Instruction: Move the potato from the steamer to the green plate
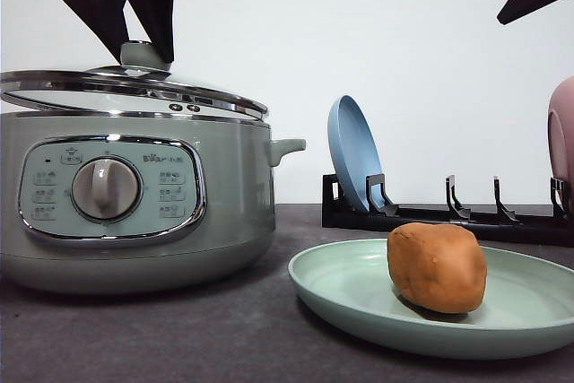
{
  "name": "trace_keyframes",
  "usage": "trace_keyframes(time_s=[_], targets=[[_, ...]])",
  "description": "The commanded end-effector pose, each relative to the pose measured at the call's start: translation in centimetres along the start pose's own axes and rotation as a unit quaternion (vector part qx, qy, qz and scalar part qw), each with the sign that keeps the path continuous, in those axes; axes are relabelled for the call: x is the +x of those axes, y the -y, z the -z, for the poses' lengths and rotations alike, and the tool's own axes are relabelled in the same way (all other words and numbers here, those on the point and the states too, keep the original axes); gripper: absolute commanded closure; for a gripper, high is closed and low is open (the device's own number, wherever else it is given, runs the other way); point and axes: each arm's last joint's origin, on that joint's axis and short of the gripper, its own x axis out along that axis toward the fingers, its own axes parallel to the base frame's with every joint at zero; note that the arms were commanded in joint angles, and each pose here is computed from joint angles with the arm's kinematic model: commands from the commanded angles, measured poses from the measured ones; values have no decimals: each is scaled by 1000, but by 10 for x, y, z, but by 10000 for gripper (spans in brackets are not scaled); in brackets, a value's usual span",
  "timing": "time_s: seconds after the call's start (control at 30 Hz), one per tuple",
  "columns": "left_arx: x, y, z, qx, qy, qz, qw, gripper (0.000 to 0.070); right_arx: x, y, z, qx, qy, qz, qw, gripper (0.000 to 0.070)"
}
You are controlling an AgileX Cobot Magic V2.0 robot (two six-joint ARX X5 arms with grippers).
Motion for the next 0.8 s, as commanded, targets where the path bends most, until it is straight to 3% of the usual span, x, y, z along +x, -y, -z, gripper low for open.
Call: trace_keyframes(time_s=[0.0,0.7,0.77], targets=[[-3,2,-10,8,24,3,1000,699,-1,-2,-4,-6,6,-3,1000,124],[13,1,-12,6,2,4,1000,695,-1,-2,-3,-6,4,-2,1000,124],[13,1,-12,3,0,4,1000,624,-1,-2,-3,-6,4,-2,1000,124]])
